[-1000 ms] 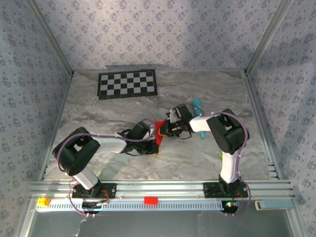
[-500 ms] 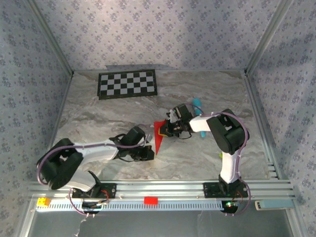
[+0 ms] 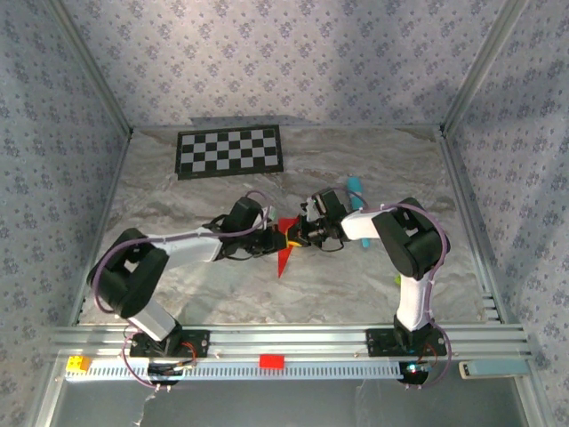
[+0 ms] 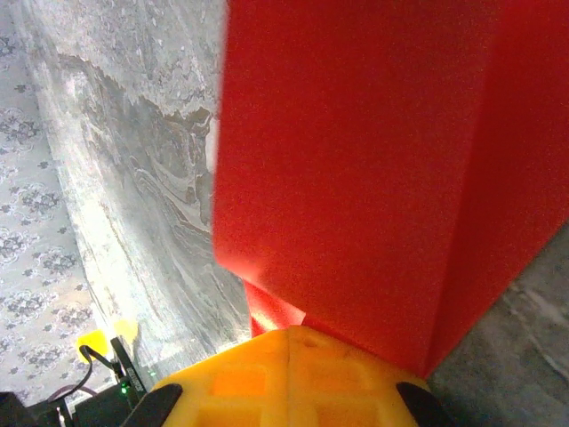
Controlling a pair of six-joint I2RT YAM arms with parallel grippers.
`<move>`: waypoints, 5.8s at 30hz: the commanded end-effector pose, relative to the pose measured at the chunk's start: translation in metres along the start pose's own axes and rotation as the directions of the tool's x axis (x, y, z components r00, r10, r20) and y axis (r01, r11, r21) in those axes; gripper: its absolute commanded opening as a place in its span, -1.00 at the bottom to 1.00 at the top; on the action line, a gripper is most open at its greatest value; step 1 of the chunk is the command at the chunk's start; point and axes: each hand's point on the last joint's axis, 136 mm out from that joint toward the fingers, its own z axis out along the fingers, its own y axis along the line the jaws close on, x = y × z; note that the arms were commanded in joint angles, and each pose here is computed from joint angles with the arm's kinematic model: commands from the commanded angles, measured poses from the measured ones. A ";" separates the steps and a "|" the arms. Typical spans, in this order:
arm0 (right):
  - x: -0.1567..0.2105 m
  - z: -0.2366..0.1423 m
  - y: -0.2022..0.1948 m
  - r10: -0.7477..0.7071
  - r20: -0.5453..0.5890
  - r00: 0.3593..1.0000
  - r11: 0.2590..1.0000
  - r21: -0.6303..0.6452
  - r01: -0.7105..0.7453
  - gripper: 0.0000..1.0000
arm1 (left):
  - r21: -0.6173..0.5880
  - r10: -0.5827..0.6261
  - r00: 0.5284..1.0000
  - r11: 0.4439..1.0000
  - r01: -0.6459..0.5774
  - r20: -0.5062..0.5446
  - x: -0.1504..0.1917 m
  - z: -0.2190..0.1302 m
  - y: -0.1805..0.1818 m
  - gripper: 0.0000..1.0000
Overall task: Fold a paper plane with a square sheet of paper (pick it up from the middle)
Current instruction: Fold the wing for the fifth time at the center of the table.
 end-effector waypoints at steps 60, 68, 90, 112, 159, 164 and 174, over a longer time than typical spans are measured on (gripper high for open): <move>0.014 -0.012 -0.010 -0.141 -0.007 0.990 0.985 0.097 0.141 -0.91 | -0.229 -0.022 0.968 0.973 -0.037 -0.249 0.082 0.026 0.093 -1.00; -0.011 -0.018 -0.042 -0.074 0.049 0.996 0.986 0.152 0.066 -0.91 | -0.241 -0.029 0.964 0.970 -0.036 -0.263 0.087 0.025 0.097 -1.00; -0.075 -0.064 -0.052 -0.058 0.206 0.977 0.981 0.191 0.018 -0.88 | -0.237 -0.033 0.965 0.971 -0.031 -0.261 0.087 0.025 0.097 -1.00; -0.011 -0.027 -0.053 -0.059 0.058 0.997 0.983 0.176 0.048 -1.00 | -0.169 -0.001 0.976 0.985 -0.037 -0.219 0.068 0.021 0.065 -1.00; -0.002 -0.028 -0.081 -0.010 0.046 0.999 0.972 0.237 -0.001 -1.00 | -0.221 0.032 0.950 0.970 -0.105 -0.311 0.115 -0.016 0.077 -0.75; -0.003 -0.027 -0.079 -0.011 0.044 0.999 0.974 0.228 0.001 -1.00 | -0.210 0.062 0.956 0.970 -0.126 -0.286 0.112 -0.026 0.070 -0.83; -0.005 -0.025 -0.067 -0.035 0.034 0.999 0.981 0.190 0.028 -1.00 | -0.152 0.067 0.997 0.986 -0.072 -0.038 0.050 -0.041 0.042 -0.85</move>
